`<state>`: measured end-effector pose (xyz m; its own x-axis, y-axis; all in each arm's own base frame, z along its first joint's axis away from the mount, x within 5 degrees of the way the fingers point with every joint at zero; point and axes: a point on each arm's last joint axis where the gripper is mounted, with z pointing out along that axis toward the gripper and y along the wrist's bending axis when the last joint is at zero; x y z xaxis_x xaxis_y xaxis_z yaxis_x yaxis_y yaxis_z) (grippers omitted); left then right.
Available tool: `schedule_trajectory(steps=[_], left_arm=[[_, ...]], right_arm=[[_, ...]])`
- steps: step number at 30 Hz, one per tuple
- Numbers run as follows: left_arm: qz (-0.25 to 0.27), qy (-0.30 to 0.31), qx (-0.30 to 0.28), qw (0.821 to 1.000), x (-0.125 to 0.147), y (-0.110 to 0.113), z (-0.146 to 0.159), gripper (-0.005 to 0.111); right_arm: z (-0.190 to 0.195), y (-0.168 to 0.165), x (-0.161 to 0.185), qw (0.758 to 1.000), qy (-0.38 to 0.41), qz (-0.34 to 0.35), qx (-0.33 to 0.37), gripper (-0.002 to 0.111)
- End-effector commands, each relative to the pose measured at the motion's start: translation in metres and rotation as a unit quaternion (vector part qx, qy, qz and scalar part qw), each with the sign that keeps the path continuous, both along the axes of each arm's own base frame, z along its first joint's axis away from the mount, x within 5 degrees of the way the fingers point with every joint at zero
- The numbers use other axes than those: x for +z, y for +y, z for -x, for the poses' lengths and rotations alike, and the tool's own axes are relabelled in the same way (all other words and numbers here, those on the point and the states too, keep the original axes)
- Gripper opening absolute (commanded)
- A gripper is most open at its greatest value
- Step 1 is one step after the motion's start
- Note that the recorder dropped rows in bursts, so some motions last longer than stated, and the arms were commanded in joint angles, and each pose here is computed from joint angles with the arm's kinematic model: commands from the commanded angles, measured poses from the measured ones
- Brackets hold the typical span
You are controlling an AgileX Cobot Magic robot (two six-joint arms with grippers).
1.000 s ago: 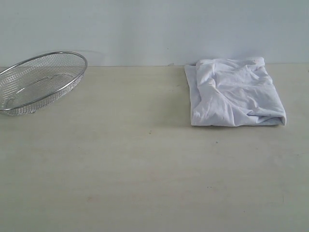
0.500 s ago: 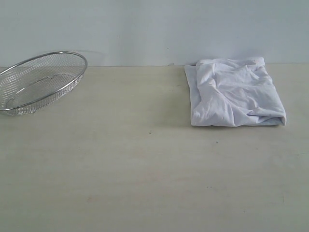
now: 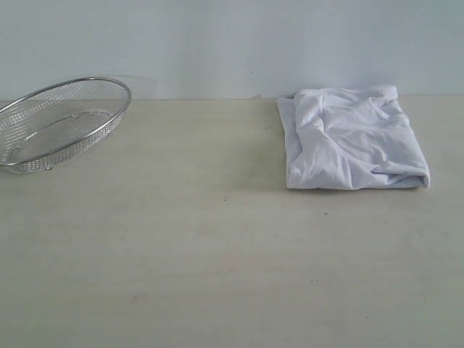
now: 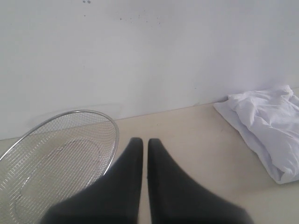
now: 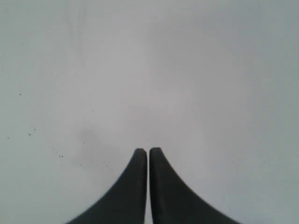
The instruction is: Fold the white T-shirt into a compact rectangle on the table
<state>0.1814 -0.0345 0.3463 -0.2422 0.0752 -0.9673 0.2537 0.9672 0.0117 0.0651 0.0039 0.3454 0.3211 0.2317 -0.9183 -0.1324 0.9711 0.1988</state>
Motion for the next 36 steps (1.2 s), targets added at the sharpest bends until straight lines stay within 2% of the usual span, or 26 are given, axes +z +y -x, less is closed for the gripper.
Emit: schedule_trajectory(steps=[1,8,10,11,13,15,21,22,32,36], left_arm=[[0.008,0.001,-0.001,1.000,0.000,-0.001,0.001,0.004],[0.008,0.001,-0.001,1.000,0.000,-0.001,0.001,0.004],[0.008,0.001,-0.001,1.000,0.000,-0.001,0.001,0.004],[0.008,0.001,-0.001,1.000,0.000,-0.001,0.001,0.004],[0.008,0.001,-0.001,1.000,0.000,-0.001,0.001,0.004],[0.008,0.000,-0.001,1.000,0.000,-0.001,0.002,0.004],[0.008,0.000,-0.001,1.000,0.000,-0.001,0.002,0.004],[0.008,0.000,-0.001,1.000,0.000,-0.001,0.002,0.004],[0.008,0.000,-0.001,1.000,0.000,-0.001,0.002,0.004],[0.008,0.000,-0.001,1.000,0.000,-0.001,0.002,0.004]], right_arm=[[0.018,-0.001,0.003,0.999,-0.039,0.000,0.000,0.000],[0.051,-0.003,0.007,0.994,-0.107,0.007,-0.006,0.000],[0.055,-0.003,-0.005,0.997,-0.058,0.044,-0.016,0.000],[0.048,-0.002,-0.023,0.995,0.018,0.096,-0.025,0.000],[0.037,-0.001,-0.048,0.985,0.070,0.155,-0.034,0.000],[0.025,-0.001,-0.074,0.979,0.091,0.176,-0.037,0.000],[0.009,0.000,-0.130,0.977,0.108,0.178,-0.037,0.000],[0.009,0.000,-0.130,0.978,0.103,0.177,-0.038,0.000],[0.011,0.001,-0.160,0.947,0.263,0.185,-0.003,0.000],[0.011,0.001,-0.161,0.947,0.271,0.171,-0.001,0.000]])
